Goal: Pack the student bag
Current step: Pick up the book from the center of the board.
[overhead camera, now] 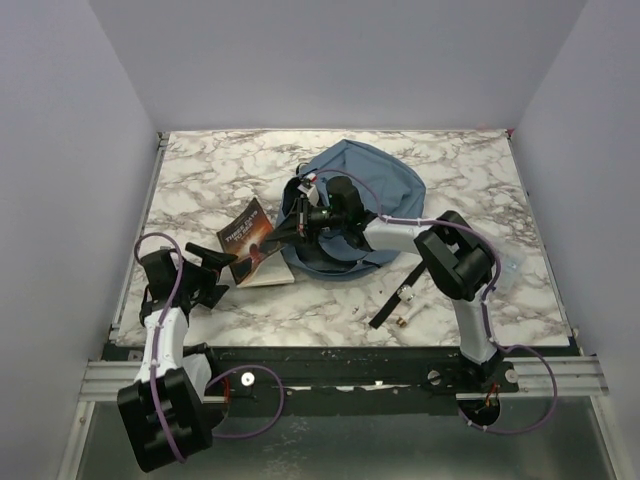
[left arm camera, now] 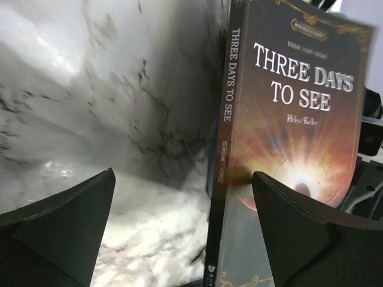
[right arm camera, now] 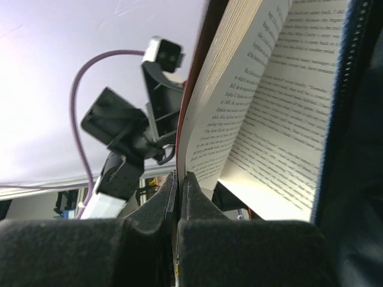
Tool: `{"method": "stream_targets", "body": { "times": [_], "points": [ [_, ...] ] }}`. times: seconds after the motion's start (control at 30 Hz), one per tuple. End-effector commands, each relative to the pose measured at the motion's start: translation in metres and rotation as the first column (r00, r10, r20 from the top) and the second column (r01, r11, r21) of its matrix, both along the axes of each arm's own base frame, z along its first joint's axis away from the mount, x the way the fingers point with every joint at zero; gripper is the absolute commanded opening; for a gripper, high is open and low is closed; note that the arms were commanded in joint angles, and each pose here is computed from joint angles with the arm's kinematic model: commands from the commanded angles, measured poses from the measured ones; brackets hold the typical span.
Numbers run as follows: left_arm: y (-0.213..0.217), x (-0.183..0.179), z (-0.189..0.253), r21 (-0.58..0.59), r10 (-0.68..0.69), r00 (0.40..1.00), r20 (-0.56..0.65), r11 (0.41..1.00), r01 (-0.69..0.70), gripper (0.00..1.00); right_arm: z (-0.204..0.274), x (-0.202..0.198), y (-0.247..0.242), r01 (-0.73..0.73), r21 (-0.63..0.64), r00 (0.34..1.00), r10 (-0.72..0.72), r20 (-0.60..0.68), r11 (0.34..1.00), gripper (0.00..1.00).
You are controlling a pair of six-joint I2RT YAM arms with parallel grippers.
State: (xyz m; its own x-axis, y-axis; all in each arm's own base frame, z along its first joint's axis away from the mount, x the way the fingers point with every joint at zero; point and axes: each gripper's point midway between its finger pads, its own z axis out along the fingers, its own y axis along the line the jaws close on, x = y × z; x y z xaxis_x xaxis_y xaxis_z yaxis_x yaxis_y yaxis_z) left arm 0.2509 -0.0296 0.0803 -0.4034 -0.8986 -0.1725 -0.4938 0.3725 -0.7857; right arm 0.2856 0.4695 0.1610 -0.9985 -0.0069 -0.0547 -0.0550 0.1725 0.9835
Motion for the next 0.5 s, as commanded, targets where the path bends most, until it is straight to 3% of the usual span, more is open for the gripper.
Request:
{"method": "stream_targets", "body": {
  "times": [0.0, 0.13, 0.33, 0.4, 0.47],
  "points": [
    [-0.035, 0.006, 0.016, -0.228, -0.118, 0.991, 0.061, 0.965, 0.128, 0.98, 0.042, -0.008, -0.003, -0.046, 0.128, 0.999, 0.044, 0.023, 0.991, 0.01],
    [-0.044, 0.014, 0.029, -0.297, -0.133, 0.983, 0.126, 0.941, 0.165, 0.90, 0.041, -0.008, -0.004, -0.050, 0.127, 0.999, 0.048, 0.022, 0.991, 0.01],
    [-0.041, 0.019, 0.042, -0.255, -0.102, 0.977, 0.188, 0.955, 0.149, 0.50, 0.031, -0.012, -0.009, -0.052, 0.109, 0.998, 0.049, 0.029, 0.993, 0.01],
    [-0.037, 0.020, 0.048, -0.216, -0.096, 0.970, 0.223, 0.966, 0.145, 0.33, 0.025, -0.015, -0.012, -0.056, 0.079, 0.998, 0.052, 0.044, 0.995, 0.07],
    [-0.035, 0.022, 0.058, -0.171, -0.101, 0.960, 0.260, 0.974, 0.149, 0.22, 0.015, -0.014, -0.017, -0.041, -0.006, 0.992, 0.041, 0.120, 0.999, 0.21]
  ]
}}
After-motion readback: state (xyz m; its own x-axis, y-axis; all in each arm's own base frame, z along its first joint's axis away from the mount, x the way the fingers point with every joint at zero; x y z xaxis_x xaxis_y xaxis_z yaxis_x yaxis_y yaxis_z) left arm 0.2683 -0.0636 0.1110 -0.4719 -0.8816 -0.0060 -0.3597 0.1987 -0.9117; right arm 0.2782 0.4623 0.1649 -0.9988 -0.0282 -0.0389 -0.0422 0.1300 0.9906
